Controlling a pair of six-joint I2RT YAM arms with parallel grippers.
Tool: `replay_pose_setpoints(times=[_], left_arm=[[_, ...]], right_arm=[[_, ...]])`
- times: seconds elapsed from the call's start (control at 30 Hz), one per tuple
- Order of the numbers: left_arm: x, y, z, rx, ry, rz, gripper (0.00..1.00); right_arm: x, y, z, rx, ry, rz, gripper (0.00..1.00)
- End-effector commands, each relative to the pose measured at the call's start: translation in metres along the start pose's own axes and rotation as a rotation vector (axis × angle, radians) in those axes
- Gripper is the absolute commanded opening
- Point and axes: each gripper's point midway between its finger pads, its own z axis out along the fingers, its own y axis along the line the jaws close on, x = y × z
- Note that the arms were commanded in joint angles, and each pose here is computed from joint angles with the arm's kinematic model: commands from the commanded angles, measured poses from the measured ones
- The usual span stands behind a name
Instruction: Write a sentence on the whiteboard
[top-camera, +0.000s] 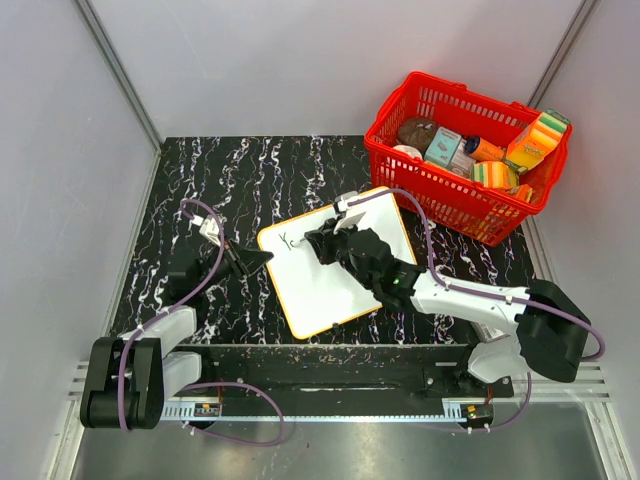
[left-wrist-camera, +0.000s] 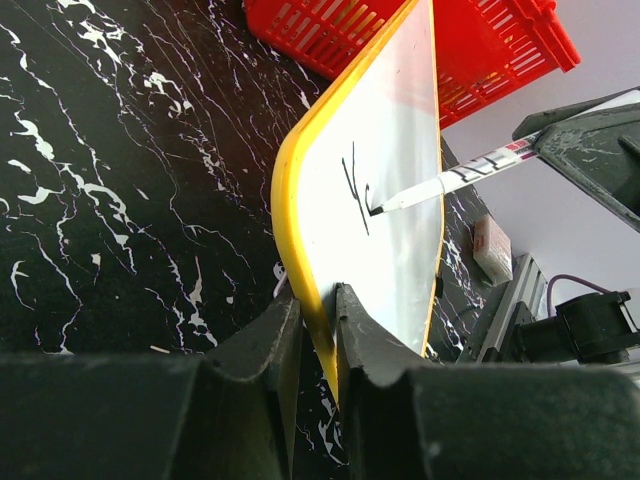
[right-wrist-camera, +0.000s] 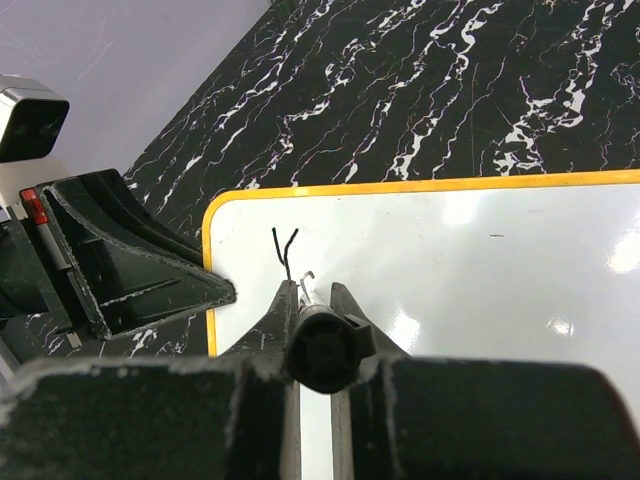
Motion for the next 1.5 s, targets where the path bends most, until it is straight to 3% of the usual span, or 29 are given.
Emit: replay_pose_setpoints(times=[0.0,0.43,0.8,1.47], left_arm=[[0.002,-0.001,0.0,0.025,0.004,0.076,0.0],[0.002,-0.002,0.0,0.026,0.002,0.08,0.0],[0.002,-0.001,0.0,0.024,0.002,0.08,0.0],[0.002,-0.001,0.0,0.022,0.001,0.082,0.0]], right_arm=[[0.003,-0.018,-0.002,0.079,0.005,-0.029,0.0],[-0.019,-0.022,0.009,0.127,-0.041,-0.017,0.0],[-0.016,-0.007,0.016,0.056,-0.015,-0.003,0.0],[-0.05,-0.006,-0.008,0.04,-0.086,0.02,0.0]])
